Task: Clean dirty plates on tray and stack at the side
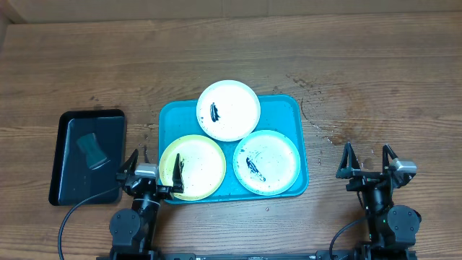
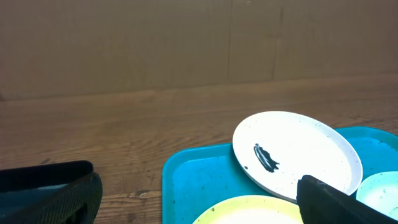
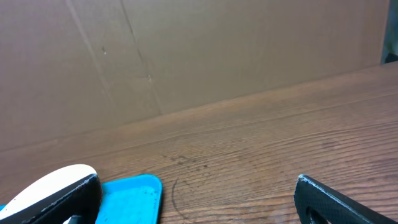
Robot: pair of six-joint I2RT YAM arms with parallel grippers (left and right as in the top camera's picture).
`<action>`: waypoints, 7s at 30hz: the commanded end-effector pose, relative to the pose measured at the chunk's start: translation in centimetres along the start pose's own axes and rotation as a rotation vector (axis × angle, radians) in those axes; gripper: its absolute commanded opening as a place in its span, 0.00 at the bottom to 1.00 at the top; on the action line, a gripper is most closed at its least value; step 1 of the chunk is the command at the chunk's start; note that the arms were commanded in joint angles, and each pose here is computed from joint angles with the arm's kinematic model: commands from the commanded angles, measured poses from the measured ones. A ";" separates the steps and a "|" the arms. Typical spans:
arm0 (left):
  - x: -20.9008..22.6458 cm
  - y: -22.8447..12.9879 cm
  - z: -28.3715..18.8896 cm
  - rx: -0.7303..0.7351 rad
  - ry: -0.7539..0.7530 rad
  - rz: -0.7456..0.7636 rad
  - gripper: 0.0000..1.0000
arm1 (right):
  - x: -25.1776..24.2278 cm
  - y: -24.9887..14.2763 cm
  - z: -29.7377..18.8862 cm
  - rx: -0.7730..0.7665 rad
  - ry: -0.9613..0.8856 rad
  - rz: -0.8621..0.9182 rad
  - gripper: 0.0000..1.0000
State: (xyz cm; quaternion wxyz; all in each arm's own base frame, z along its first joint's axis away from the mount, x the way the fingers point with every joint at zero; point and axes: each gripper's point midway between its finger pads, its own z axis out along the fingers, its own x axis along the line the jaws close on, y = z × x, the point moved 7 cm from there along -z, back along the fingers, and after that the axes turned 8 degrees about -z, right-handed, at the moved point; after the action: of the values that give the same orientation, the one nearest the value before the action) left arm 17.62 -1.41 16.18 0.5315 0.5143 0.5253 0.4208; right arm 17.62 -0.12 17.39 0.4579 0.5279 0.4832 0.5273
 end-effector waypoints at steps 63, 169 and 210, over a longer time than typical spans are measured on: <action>-6.4 10.8 -4.7 -0.224 -0.610 -0.366 1.00 | -0.3 -0.2 0.0 -0.003 -0.018 -0.008 1.00; 24.0 -5.6 11.9 1.290 0.674 -0.495 0.85 | -0.3 -0.2 0.0 -0.003 -0.018 -0.008 1.00; 26.3 -4.4 15.0 1.069 0.685 -0.424 0.89 | -0.3 -0.2 0.0 -0.001 -0.018 -0.007 1.00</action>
State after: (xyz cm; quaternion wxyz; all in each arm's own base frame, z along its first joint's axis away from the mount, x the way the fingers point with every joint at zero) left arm 34.11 22.22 7.51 0.0749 0.4258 0.8928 0.1260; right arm 17.63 -0.13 17.37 0.4578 0.5283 0.4836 0.5268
